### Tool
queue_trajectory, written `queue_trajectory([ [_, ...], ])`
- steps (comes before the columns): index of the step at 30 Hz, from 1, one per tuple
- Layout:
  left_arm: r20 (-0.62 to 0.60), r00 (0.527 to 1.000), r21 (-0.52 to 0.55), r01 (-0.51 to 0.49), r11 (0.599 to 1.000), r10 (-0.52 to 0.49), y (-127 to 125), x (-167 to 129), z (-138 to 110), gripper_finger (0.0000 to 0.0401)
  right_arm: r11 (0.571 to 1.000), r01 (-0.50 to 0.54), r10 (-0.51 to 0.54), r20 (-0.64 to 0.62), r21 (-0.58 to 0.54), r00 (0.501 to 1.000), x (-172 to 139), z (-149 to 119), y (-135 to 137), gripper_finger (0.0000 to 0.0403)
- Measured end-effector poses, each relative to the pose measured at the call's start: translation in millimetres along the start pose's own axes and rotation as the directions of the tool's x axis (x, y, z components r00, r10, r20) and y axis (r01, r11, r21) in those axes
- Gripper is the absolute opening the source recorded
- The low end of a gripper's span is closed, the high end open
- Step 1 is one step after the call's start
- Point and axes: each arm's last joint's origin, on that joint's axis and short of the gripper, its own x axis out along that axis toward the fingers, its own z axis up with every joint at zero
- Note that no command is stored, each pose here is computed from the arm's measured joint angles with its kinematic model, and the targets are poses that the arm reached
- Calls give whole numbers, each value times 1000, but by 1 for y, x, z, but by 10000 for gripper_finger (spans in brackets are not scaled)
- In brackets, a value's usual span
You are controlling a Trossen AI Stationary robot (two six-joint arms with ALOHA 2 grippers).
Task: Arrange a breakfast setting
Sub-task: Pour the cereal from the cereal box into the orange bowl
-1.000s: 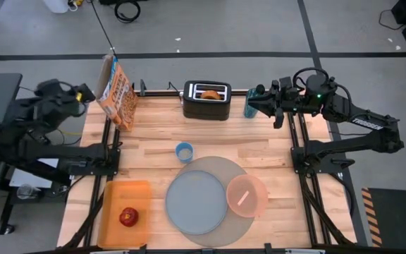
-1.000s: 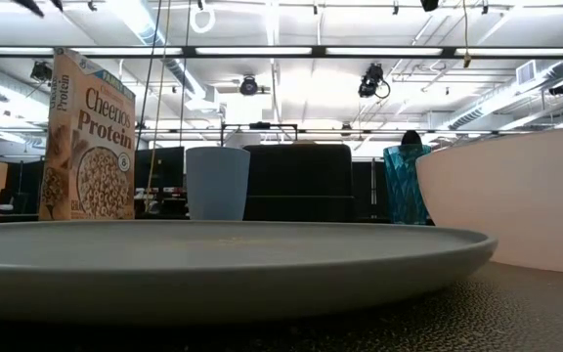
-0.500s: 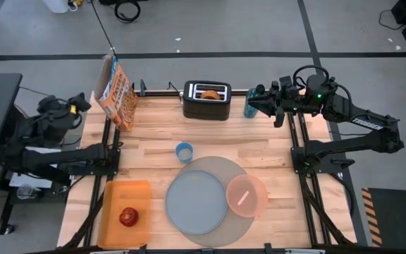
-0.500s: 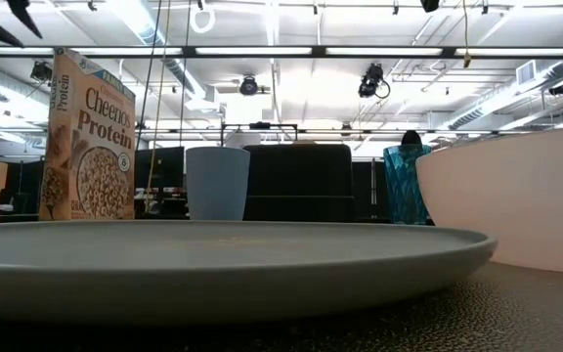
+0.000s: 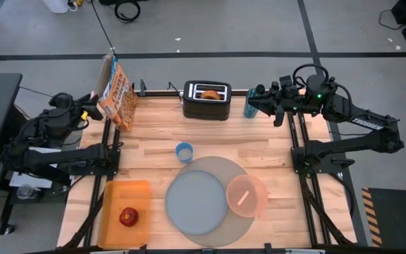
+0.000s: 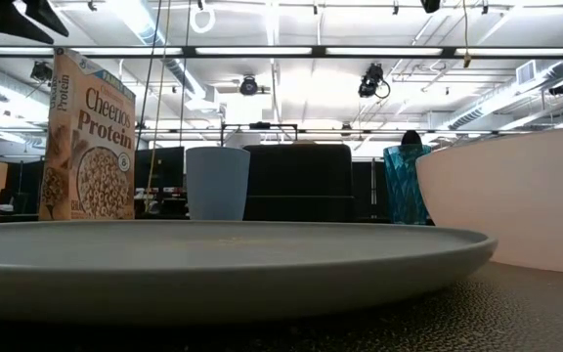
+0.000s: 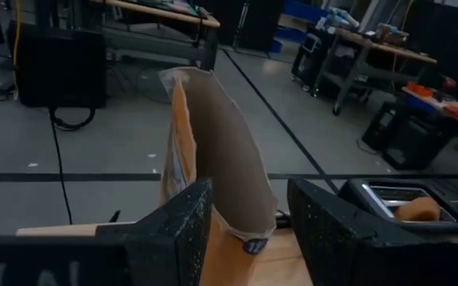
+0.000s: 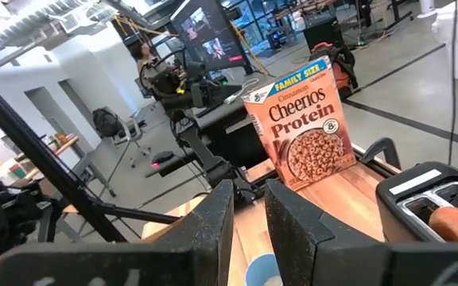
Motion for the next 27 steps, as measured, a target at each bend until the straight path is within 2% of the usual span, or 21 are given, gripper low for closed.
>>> queue_trajectory([
  [3, -11, 1000, -3, 14, 1000, -14, -1, 0, 0, 215, 1000, 13, -13, 4, -2, 1000, 1, 0, -1, 82],
  [7, -14, 1000, -29, 28, 999, -28, -1, 0, 0, 291, 1000, 20, -20, -5, -2, 1000, 4, -1, -2, 82],
  [11, -83, 996, 57, 46, 997, -42, -1, 1, -6, 348, 1000, 23, -23, -22, 2, 999, 10, -3, -3, 82],
  [15, -161, 987, 160, 17, 987, 9, 0, 3, -14, 357, 1000, 17, -17, -17, 10, 1000, 18, -4, -5, 82],
  [21, -270, 962, 261, 31, 965, 42, -6, 8, -22, 357, 1000, 8, -7, -15, 24, 1000, 26, -4, -6, 82],
  [27, -293, 948, 230, -56, 972, 124, -11, 20, -46, 357, 1000, 8, -8, -16, 8, 1000, 26, -4, -6, 82],
])
